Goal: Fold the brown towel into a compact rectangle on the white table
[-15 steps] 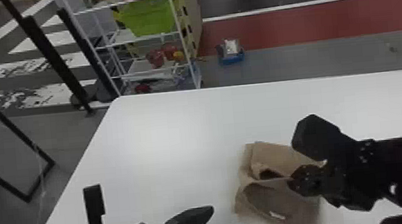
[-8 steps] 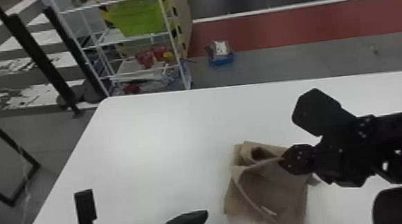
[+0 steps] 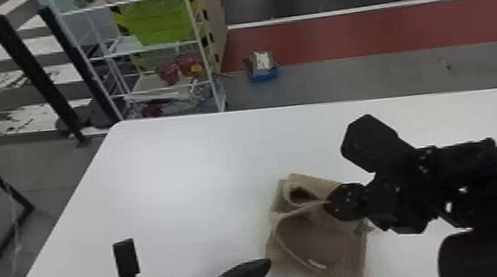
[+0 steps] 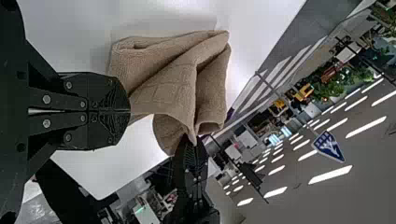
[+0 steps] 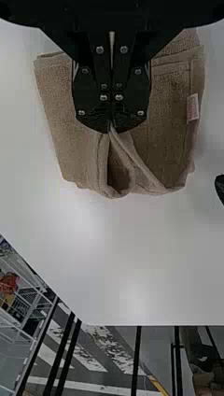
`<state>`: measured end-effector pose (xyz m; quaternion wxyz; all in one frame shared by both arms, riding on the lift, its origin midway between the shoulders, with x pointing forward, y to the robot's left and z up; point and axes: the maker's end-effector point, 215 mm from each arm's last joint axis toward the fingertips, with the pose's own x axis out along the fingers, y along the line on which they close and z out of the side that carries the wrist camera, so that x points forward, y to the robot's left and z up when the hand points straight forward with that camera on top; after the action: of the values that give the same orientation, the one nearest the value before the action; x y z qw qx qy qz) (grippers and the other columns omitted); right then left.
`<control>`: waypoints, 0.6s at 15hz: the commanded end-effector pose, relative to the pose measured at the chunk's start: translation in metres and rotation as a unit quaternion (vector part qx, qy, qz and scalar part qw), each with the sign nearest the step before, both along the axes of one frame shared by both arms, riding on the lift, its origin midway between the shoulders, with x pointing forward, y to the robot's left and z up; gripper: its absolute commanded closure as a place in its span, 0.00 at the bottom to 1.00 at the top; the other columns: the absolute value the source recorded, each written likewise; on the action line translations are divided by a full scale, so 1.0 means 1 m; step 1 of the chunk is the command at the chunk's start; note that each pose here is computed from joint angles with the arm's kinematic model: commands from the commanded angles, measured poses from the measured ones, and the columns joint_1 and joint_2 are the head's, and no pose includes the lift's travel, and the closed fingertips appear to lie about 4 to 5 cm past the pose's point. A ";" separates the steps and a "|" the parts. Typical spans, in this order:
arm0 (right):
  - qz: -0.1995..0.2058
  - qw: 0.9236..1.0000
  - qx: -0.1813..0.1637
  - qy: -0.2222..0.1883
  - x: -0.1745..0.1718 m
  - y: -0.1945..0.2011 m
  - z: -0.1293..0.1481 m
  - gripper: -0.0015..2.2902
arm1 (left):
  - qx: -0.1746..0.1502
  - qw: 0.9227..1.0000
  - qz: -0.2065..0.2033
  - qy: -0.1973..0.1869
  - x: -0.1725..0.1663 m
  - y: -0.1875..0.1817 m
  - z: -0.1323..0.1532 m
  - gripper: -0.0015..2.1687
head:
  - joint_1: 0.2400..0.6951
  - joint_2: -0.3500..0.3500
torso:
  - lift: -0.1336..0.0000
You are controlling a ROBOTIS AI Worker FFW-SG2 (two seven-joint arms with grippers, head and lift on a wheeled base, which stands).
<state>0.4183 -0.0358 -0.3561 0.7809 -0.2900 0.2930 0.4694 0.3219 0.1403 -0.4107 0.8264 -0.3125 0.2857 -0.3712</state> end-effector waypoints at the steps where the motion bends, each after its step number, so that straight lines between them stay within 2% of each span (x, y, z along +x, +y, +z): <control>1: 0.013 1.000 -0.001 0.011 -0.005 0.009 -0.009 0.73 | 0.007 1.000 0.001 -0.004 0.003 -0.001 -0.002 0.63 | 1.00 0.73 | 0.08; 9: 0.066 0.997 -0.013 0.031 -0.019 0.048 -0.037 0.73 | 0.025 0.999 0.027 -0.029 0.019 0.014 -0.015 0.67 | 1.00 0.80 | 0.08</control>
<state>0.4049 0.0027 -0.3856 0.7451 -0.3017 0.2993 0.5141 0.3387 0.1488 -0.4261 0.8480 -0.2914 0.2663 -0.3536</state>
